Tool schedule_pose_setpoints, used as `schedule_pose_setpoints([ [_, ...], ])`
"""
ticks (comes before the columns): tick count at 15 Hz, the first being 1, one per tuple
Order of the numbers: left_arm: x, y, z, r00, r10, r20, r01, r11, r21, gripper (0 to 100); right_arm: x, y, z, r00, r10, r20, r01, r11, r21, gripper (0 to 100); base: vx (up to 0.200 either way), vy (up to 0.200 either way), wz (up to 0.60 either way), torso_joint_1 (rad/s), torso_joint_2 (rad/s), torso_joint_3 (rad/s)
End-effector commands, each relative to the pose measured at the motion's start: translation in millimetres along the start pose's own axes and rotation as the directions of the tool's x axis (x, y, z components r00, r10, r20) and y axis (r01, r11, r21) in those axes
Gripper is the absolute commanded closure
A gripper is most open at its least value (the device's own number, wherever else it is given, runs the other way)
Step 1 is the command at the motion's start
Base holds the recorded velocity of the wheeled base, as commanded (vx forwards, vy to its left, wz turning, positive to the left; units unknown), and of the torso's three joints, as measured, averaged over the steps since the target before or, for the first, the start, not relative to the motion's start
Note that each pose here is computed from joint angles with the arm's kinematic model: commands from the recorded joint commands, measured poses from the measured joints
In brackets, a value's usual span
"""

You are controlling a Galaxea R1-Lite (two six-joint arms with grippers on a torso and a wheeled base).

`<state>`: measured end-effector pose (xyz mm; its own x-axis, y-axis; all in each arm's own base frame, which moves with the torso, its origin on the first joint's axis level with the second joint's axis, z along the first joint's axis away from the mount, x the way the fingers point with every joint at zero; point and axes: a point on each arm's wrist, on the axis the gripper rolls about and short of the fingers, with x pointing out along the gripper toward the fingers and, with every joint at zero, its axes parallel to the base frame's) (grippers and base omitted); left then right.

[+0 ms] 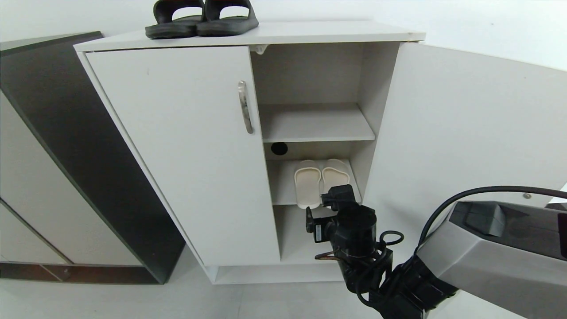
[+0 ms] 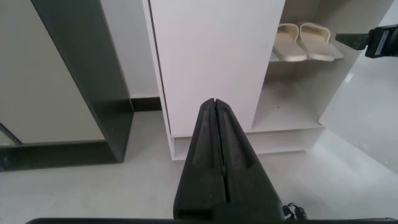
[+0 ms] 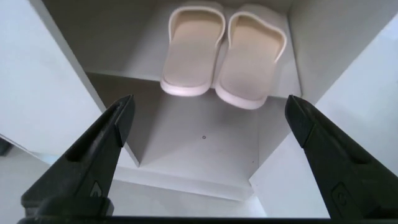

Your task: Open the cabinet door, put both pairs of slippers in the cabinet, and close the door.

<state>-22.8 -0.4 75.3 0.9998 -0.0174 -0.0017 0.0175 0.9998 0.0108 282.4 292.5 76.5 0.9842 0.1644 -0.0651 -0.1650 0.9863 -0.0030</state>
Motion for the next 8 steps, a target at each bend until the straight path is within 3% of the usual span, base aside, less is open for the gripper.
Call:
schedule_pose_setpoints([
  [1, 0.1, 0.1, 0.1, 1.0, -0.001, -0.001, 0.001, 1.0, 0.0, 100, 0.4, 0.3, -0.4, 1.0, 0.0, 0.0, 0.0, 1.0, 0.001, 0, 0.0, 0.0, 0.0, 0.002, 0.0, 0.203],
  [5, 0.0, 0.6, 0.2, 1.0, 0.025, 0.001, -0.025, 1.0, 0.001, 100, -0.8, -0.6, 1.3, 1.0, -0.003, 0.0, 0.003, 1.0, -0.006, 0, 0.0, 0.0, 0.0, -0.001, 0.0, 0.189],
  [8, 0.0, 0.6, 0.0, 1.0, 0.025, 0.0, -0.025, 1.0, 0.0, 100, -1.6, -1.2, 1.8, 1.0, -0.003, 0.002, 0.003, 1.0, -0.009, 0, 0.0, 0.0, 0.0, 0.001, 0.0, 0.02],
])
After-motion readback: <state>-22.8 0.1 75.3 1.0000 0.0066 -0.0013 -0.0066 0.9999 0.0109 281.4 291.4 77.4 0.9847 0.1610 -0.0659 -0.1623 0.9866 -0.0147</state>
